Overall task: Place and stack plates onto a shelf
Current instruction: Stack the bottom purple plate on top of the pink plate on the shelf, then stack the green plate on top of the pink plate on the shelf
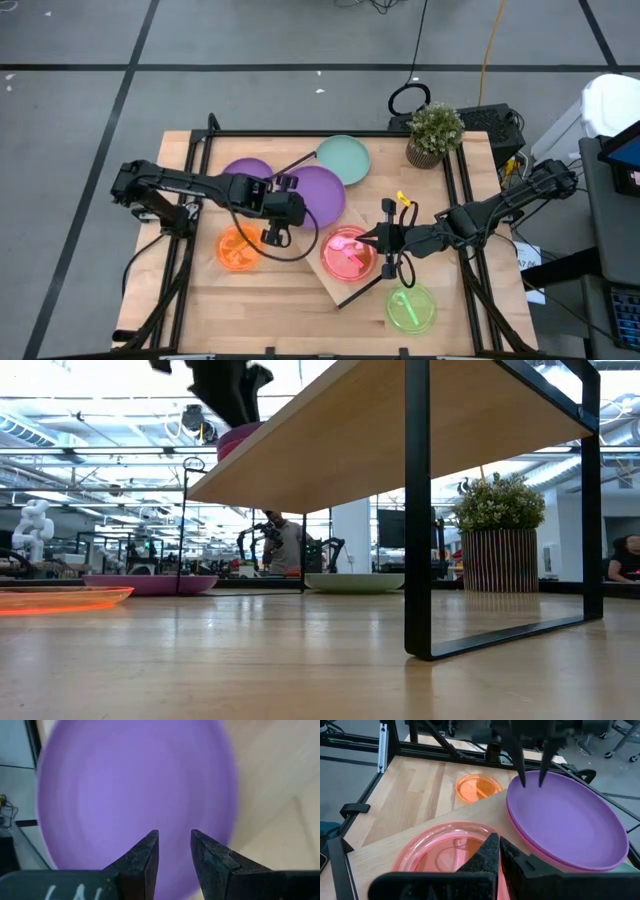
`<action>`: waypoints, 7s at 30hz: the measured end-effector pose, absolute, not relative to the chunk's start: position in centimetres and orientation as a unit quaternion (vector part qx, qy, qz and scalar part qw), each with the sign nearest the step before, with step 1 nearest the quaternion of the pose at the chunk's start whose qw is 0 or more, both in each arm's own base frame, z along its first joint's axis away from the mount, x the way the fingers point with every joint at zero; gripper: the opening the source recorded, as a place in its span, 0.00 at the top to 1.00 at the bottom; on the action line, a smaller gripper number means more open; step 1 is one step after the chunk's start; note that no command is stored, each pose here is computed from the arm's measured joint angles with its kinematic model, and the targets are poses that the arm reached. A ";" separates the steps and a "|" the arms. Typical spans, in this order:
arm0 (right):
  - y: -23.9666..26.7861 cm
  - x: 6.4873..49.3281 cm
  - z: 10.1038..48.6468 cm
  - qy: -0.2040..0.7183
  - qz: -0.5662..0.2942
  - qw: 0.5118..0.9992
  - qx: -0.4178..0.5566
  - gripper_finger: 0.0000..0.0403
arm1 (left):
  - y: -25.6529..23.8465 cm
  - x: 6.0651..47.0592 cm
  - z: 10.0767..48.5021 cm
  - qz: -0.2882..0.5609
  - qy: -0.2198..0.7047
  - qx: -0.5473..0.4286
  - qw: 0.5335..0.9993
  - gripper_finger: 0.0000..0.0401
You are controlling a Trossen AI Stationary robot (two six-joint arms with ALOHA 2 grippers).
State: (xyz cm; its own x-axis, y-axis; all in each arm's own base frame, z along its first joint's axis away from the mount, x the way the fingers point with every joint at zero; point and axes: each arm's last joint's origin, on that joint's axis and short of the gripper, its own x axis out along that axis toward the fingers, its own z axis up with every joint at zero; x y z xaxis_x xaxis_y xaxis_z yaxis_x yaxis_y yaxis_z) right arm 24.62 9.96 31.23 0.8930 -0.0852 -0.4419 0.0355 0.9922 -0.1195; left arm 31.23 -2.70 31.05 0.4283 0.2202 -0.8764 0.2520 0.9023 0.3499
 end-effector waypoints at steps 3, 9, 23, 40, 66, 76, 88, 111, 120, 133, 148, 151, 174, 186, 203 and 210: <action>10.0 24.6 31.2 0.229 -0.030 0.971 -0.054 1.00 | -1.5 31.4 30.2 0.000 0.539 0.220 0.813 0.70; 9.9 24.6 29.9 0.238 -0.030 0.969 -0.058 1.00 | -0.8 31.3 29.4 -0.018 0.549 0.189 0.814 0.70; 9.9 24.6 29.6 0.235 -0.030 0.970 -0.056 1.00 | -1.9 30.7 30.1 -0.013 0.538 0.206 0.818 0.70; 10.5 24.2 29.4 0.240 -0.038 0.970 0.013 1.00 | -6.7 28.3 34.4 0.034 0.409 0.095 0.907 0.70; 19.0 18.1 30.2 0.285 0.054 0.940 0.178 1.00 | -18.1 23.7 29.9 0.022 0.309 0.109 0.945 0.70; 23.5 15.8 26.7 0.392 0.047 0.870 0.296 1.00 | -19.1 23.0 30.0 0.013 0.304 0.079 0.949 0.70; 26.2 15.8 22.4 0.523 0.033 0.787 0.326 1.00 | -18.5 23.5 30.0 0.022 0.305 0.088 0.948 0.70; 26.2 14.2 21.3 0.614 0.048 0.743 0.262 0.99 | -17.9 24.0 30.0 0.037 0.306 0.069 0.949 0.70; 25.8 14.1 20.3 0.605 0.045 0.754 0.250 0.79 | -18.4 23.8 30.0 0.046 0.298 0.010 0.953 0.70; 24.9 13.4 16.8 0.580 0.157 0.787 0.143 0.73 | -20.6 24.8 29.1 0.014 0.270 0.025 0.963 0.70; 24.0 12.5 15.1 0.581 0.188 0.788 0.078 0.77 | -20.6 24.8 29.1 0.008 0.270 0.046 0.962 0.70; 23.9 12.1 14.8 0.582 0.197 0.787 0.058 0.77 | -20.6 24.8 29.1 0.008 0.270 0.046 0.962 0.70; 24.3 12.1 13.6 0.561 0.243 0.791 -0.036 0.92 | -20.5 24.7 29.0 0.007 0.276 0.059 0.959 0.70; 23.8 11.9 14.8 0.558 0.245 0.792 -0.030 1.00 | -20.1 25.0 29.0 0.012 0.275 0.065 0.959 0.70; 22.6 11.4 15.6 0.582 0.207 0.786 -0.016 1.00 | -18.6 26.3 29.1 0.037 0.275 0.067 0.959 0.70; 22.7 11.4 15.6 0.587 0.193 0.787 0.001 1.00 | -18.3 26.5 29.1 0.043 0.275 0.065 0.958 0.70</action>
